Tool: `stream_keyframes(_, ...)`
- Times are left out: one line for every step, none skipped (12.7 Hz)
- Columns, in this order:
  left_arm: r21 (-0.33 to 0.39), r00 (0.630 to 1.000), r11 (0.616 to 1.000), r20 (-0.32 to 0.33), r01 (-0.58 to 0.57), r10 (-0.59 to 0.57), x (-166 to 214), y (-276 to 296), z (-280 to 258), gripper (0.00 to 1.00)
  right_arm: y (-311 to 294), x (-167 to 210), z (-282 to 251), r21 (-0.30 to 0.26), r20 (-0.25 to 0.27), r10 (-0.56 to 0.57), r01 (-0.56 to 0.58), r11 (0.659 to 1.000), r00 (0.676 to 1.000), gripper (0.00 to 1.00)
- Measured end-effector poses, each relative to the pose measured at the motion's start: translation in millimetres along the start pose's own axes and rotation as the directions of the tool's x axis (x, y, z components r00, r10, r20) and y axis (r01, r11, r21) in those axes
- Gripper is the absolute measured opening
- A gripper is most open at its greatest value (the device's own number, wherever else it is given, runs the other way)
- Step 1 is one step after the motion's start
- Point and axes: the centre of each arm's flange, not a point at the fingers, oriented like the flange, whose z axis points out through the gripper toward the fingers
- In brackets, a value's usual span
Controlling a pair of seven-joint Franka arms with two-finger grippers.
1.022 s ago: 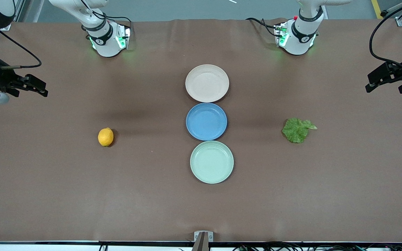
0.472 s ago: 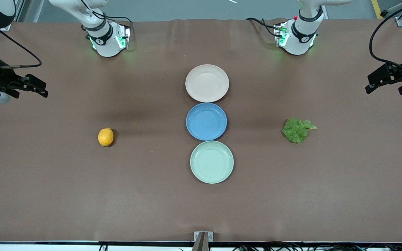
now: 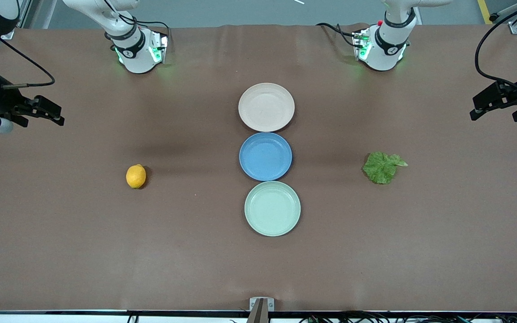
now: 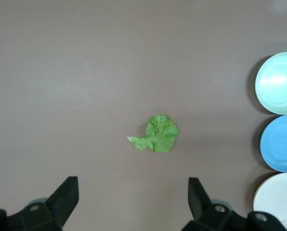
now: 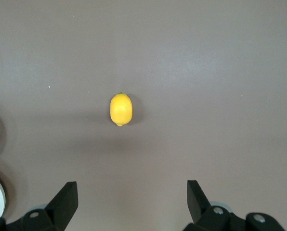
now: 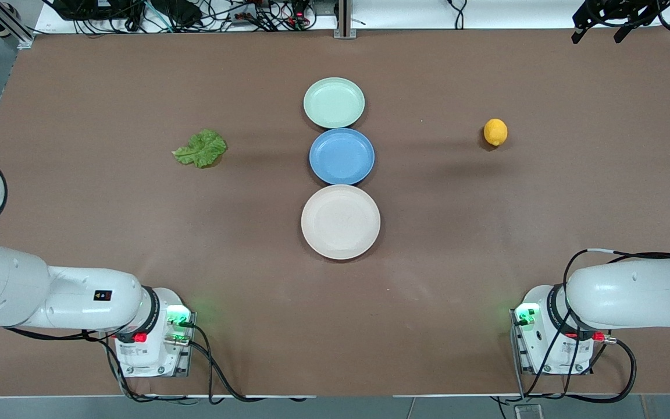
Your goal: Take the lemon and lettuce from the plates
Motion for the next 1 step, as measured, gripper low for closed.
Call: stream_keyframes(0.0, 1.0, 1.0, 0.0, 0.0, 0.0, 0.0, -0.1, 0.0, 1.0, 0.1, 0.0, 0.1, 0.0, 0.0, 0.0, 0.0, 1.0, 1.0, 1.0)
